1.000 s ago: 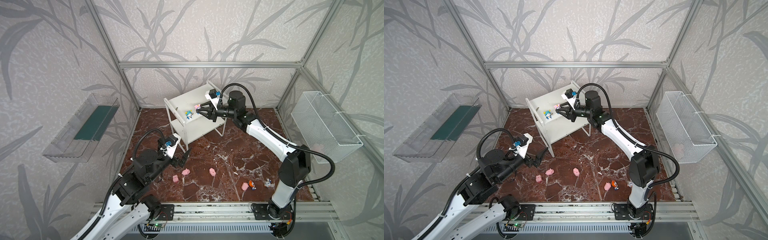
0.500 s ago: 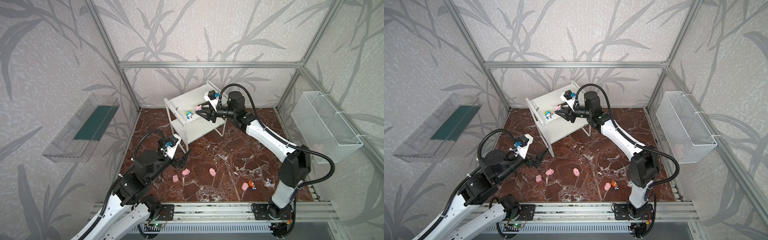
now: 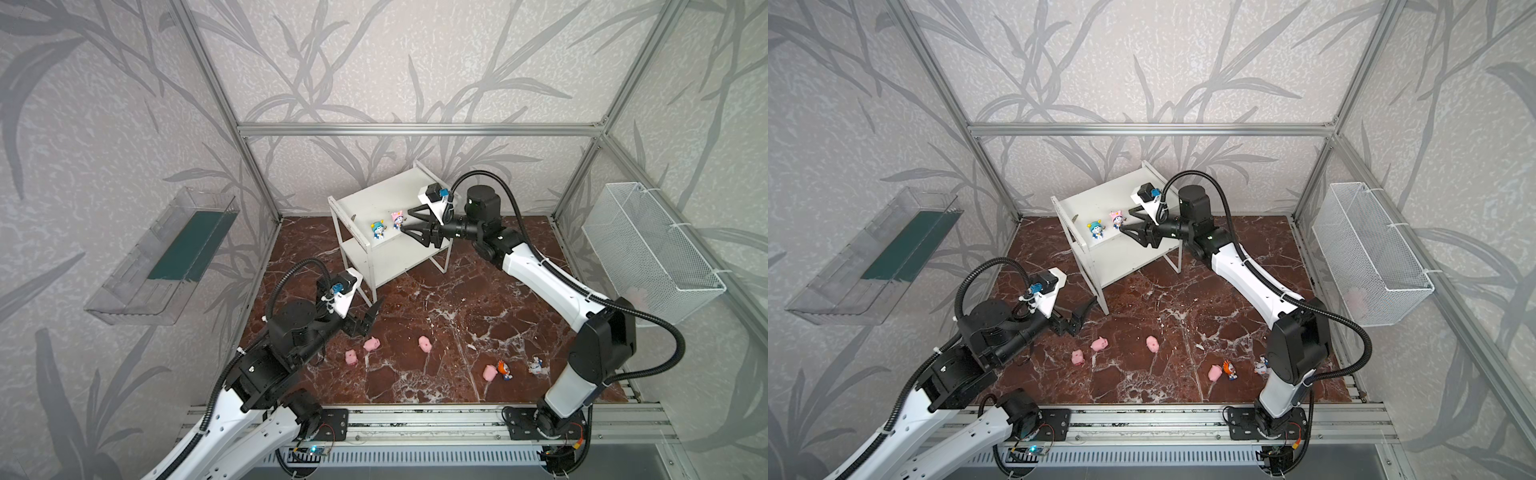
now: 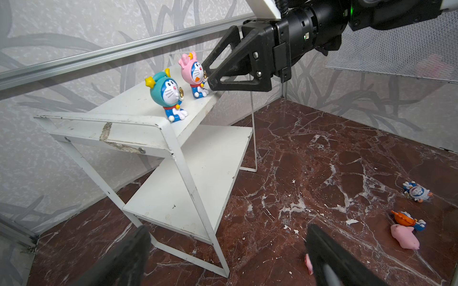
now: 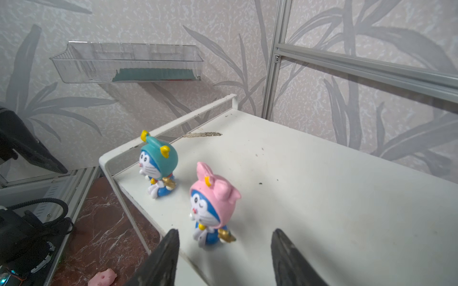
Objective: Place and organize the plastic toys onto the shelf
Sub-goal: 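Withdraw the right gripper from the shelf back toward the toys near the robot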
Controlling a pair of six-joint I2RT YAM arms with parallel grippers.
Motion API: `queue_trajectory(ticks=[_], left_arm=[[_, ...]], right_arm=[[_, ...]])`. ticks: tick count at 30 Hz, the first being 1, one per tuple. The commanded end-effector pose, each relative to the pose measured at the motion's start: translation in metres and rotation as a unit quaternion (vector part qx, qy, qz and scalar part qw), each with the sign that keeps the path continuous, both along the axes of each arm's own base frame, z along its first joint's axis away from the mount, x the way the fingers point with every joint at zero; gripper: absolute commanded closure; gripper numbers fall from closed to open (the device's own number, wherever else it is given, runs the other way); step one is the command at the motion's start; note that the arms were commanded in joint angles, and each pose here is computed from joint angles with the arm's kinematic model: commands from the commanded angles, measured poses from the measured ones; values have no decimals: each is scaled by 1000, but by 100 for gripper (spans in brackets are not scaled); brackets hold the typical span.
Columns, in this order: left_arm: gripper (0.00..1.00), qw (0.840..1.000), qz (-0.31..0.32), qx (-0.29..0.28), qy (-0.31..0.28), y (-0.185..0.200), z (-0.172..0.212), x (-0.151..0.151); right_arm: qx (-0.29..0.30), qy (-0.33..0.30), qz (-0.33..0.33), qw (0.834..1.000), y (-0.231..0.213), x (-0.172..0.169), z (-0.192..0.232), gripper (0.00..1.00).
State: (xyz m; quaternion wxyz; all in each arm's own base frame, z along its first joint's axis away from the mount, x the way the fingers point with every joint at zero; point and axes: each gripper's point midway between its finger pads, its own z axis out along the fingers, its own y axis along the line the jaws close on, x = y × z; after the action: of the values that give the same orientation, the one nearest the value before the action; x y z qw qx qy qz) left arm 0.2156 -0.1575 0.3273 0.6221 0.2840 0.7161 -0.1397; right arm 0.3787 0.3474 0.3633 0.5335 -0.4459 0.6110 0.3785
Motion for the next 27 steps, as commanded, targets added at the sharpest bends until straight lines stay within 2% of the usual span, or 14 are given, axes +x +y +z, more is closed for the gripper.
queue_trajectory(ticks=[1,9,11,15,17,23,25,26,27], left_arm=[[1,1000,-13,16,1,-3,-8,-2],[1,999,-24,22,4,-6,-13,-4],[1,999,-29,21,6,-8,-14,-4],[1,999,-35,20,9,-10,-15,-5],[1,999,-37,20,10,-11,-15,-5],[1,999,-36,19,11,-9,-15,-6],[1,999,-34,19,9,-8,-14,-6],[1,999,-33,21,9,-8,-15,-6],[1,999,-34,20,9,-8,-14,-7]], right_arm=[[-14,1,-16,1000,-15,-14,2,35],[-25,33,-93,995,-64,-59,-13,22],[-26,63,-123,990,-79,-74,-27,0],[-51,154,-212,964,-116,-99,-77,1],[-70,212,-271,936,-140,-107,-109,1],[-145,358,-402,830,-202,-148,-200,1],[-162,400,-460,776,-226,-162,-223,1],[-169,412,-482,754,-235,-167,-231,1],[-173,425,-515,723,-248,-173,-240,1]])
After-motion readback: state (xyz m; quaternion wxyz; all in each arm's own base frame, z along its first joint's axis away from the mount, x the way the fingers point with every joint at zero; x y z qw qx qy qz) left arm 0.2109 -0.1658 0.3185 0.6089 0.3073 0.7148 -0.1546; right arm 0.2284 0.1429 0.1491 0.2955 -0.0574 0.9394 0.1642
